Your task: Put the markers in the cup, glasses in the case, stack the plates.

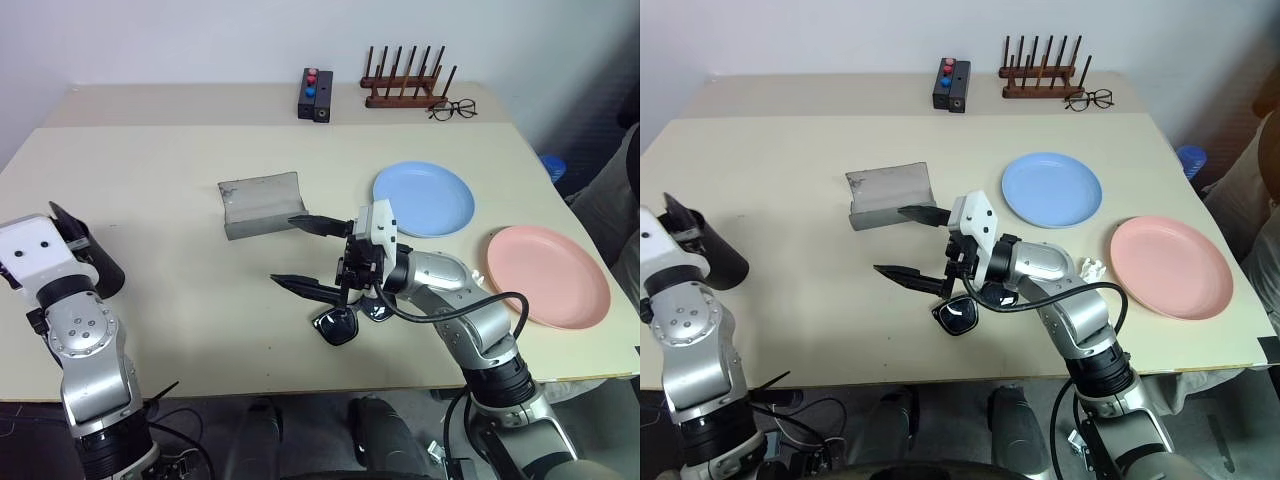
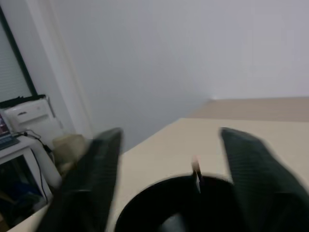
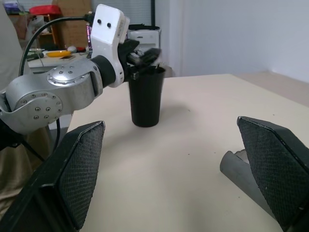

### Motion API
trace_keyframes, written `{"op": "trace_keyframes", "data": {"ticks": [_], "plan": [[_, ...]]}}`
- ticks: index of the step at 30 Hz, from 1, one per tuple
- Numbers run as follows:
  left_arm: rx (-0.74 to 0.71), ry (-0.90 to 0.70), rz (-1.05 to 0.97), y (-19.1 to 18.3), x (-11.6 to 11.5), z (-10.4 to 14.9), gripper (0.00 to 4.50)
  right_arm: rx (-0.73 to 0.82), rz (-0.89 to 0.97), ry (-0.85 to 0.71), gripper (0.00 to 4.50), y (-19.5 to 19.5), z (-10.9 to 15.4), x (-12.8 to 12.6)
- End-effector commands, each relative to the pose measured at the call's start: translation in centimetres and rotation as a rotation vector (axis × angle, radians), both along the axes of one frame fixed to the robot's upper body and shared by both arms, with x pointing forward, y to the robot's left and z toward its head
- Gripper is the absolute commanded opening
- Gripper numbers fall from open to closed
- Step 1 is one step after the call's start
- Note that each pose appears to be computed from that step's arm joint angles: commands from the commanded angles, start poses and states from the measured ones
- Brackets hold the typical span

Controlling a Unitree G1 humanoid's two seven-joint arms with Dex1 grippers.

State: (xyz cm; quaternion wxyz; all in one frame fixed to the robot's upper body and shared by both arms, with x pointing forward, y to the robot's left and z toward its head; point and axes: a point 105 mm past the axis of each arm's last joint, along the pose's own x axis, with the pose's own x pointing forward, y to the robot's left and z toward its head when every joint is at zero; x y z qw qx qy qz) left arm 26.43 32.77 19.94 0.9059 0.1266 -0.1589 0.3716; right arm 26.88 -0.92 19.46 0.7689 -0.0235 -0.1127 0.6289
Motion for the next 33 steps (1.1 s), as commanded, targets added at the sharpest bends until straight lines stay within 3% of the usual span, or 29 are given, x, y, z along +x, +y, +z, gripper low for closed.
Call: {"op": "trace_keyframes", "data": {"ticks": [1,7,12,15,22,27,33], "plan": [[0.029,-0.037,0.007,-0.2,-0.5,1.0,4.18,0.032,0.013,-0.041,4.50,-0.1,1.3,-0.5],[0.041,-0.074,-0.037,-0.7,0.0,2.5,4.18,0.024,0.003,-0.047,4.50,-0.3,1.2,-0.3],[0.081,-0.071,-0.441,-6.0,3.7,5.3,4.18,0.011,-0.013,-0.055,4.50,-0.5,1.1,0.0],[0.032,0.116,-0.707,-9.0,6.3,4.1,4.35,0.008,-0.019,-0.058,4.50,-0.5,1.1,0.2],[-0.014,0.626,-1.022,-11.0,9.2,0.4,4.35,0.008,-0.030,-0.060,4.50,-0.4,1.0,0.5],[-0.017,0.820,-1.212,-12.7,10.5,-0.3,4.35,0.013,-0.034,-0.062,4.50,-0.3,1.0,0.6],[0.122,1.068,-1.352,-13.3,10.9,-2.5,4.35,0.018,-0.057,-0.064,4.50,-0.4,1.0,0.5]]}}
